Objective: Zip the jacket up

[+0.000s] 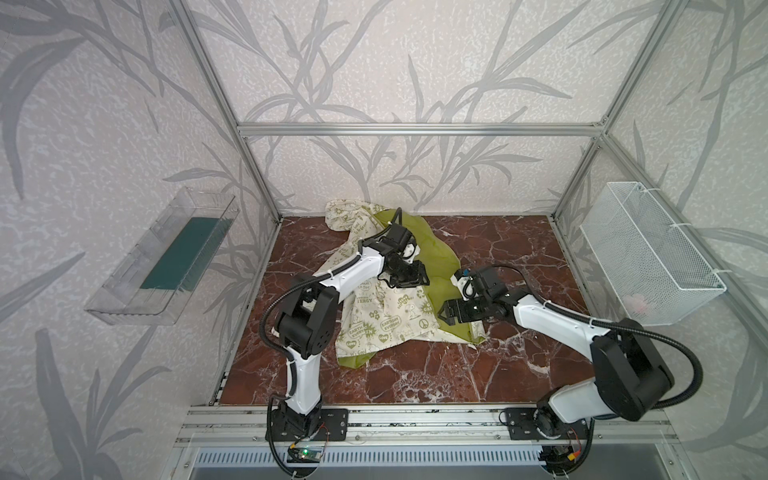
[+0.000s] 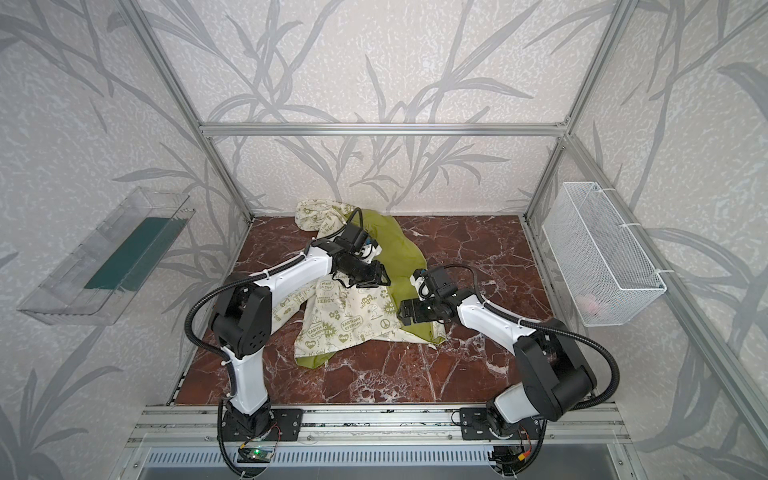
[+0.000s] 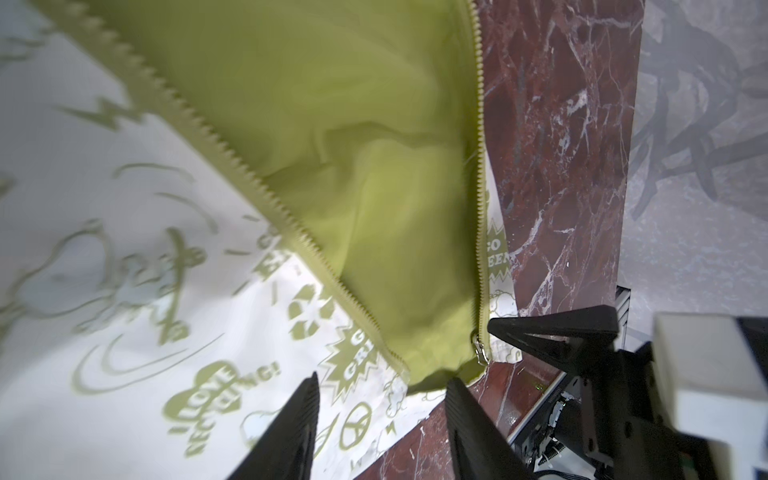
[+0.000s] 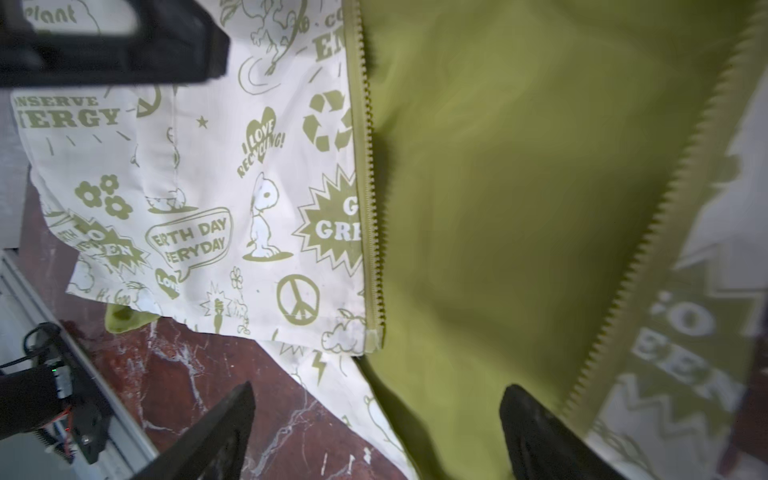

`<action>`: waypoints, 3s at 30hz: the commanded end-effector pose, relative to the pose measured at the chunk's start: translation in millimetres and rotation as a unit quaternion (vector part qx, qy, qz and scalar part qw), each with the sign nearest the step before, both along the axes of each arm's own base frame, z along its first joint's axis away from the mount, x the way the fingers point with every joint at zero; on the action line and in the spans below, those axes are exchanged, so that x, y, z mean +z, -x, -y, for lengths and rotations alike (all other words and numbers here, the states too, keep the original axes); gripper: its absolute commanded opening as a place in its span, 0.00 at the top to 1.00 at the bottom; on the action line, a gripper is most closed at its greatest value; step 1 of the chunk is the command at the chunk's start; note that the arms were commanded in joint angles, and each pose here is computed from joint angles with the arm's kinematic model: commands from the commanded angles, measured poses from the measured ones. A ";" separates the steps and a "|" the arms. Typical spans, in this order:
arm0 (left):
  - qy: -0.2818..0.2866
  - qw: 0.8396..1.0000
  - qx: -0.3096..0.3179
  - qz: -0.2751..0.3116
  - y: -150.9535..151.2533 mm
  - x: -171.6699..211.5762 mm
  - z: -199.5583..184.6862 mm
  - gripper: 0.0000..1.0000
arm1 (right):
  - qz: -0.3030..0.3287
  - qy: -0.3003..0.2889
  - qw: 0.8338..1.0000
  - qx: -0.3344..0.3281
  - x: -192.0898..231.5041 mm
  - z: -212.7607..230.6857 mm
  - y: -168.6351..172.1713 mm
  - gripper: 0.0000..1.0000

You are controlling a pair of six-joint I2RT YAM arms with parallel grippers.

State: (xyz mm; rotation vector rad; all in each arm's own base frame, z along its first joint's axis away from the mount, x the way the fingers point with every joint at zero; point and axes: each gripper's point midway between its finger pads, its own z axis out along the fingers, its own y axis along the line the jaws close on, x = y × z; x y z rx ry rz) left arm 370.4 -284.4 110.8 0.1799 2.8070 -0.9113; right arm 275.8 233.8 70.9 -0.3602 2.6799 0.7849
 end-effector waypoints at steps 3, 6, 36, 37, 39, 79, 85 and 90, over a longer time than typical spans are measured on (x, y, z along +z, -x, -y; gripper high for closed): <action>-0.010 0.999 0.045 -0.019 6.9 -3.9 -38.2 0.46 | -0.050 -0.060 0.996 0.030 6.7 -33.0 -1.4 0.11; -0.025 0.998 0.053 -0.032 15.9 -17.4 -51.2 0.46 | -0.064 -0.068 0.995 0.041 3.8 -42.0 -5.3 0.13; -0.094 0.991 0.059 -0.081 35.0 -85.8 -90.8 0.46 | -0.099 -0.137 0.977 0.131 -7.0 -89.5 -37.0 0.12; -0.093 0.991 0.059 -0.081 35.1 -85.5 -90.3 0.45 | -0.102 -0.142 0.976 0.131 -5.3 -90.3 -35.9 0.14; -0.093 0.991 0.059 -0.080 34.9 -85.5 -90.5 0.45 | -0.098 -0.149 0.975 0.134 0.5 -90.6 -33.7 0.16; 0.098 0.974 0.204 0.026 60.8 56.1 -66.6 0.16 | -0.066 -0.317 0.941 0.103 75.5 -98.6 1.1 1.00; 0.143 0.960 0.239 0.022 98.6 60.3 -48.9 0.15 | -0.043 -0.388 0.914 0.108 112.8 -119.0 0.5 1.00; 0.154 0.950 0.270 0.042 122.5 74.4 -58.9 0.15 | -0.052 -0.426 0.893 0.134 130.3 -142.1 8.0 1.00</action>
